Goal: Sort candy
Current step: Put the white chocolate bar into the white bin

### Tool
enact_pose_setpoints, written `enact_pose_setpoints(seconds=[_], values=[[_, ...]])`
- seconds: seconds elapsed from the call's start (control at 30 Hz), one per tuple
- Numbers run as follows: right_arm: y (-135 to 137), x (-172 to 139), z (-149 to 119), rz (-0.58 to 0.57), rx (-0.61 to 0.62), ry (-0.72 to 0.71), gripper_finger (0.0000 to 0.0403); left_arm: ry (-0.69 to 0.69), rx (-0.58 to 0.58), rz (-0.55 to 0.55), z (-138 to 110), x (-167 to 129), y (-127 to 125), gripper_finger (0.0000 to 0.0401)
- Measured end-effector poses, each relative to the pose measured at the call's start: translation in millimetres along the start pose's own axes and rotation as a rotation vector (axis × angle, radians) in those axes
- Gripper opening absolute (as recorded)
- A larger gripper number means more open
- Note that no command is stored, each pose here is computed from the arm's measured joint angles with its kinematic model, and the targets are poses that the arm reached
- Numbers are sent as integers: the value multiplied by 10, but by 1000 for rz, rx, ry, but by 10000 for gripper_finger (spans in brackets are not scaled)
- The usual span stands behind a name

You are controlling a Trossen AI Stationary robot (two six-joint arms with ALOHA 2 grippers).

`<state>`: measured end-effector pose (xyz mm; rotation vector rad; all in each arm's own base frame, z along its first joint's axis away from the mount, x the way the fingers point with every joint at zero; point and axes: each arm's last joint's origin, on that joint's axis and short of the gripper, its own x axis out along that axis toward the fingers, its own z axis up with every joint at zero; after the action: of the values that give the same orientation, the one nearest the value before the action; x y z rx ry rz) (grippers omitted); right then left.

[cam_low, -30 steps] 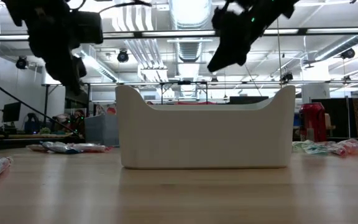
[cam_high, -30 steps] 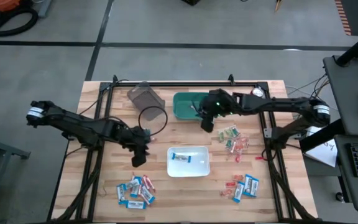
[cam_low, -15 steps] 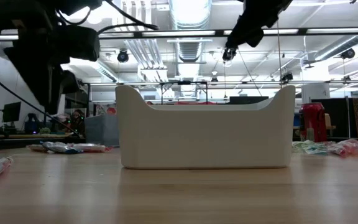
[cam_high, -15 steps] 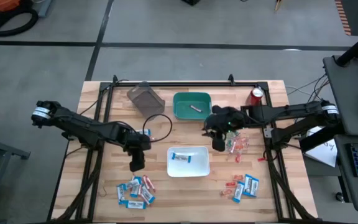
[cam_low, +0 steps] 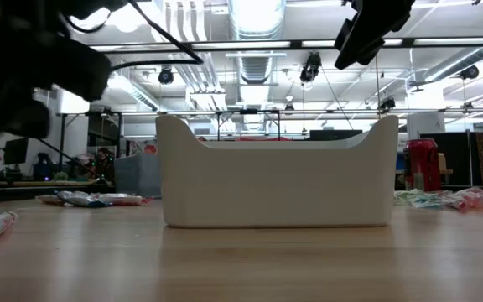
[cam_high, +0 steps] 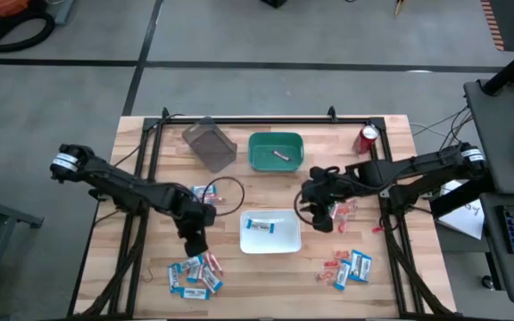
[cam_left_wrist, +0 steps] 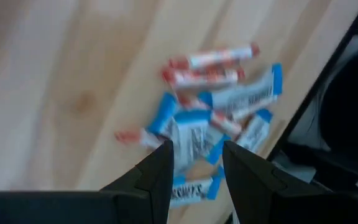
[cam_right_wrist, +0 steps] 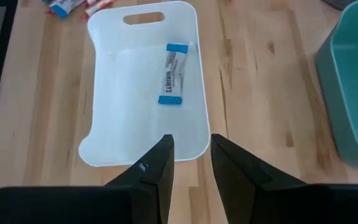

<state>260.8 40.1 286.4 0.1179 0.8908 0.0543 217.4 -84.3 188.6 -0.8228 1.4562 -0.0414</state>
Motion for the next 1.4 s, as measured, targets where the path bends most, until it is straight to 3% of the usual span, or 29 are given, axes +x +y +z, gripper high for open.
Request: enact_pose_setpoints(seconds=[0.2,0.47,0.8,0.97,1.17,1.4], values=[[1,0,1,-2,0,-2,98,53,-36,5,-223,120,-157,121],[6,7,28,2,-8,-28,98,5,67,-13,-409,220,-329,121],[0,9,39,-25,-13,-45,98,-63,137,73,-550,309,-360,121],[-11,22,29,-54,-12,-48,98,-176,249,165,-779,414,-409,121],[-28,69,-12,-81,-14,-49,98,-278,200,231,-1031,506,-416,121],[-39,123,-44,-94,-13,-68,98,-283,152,264,-1030,595,-394,121]])
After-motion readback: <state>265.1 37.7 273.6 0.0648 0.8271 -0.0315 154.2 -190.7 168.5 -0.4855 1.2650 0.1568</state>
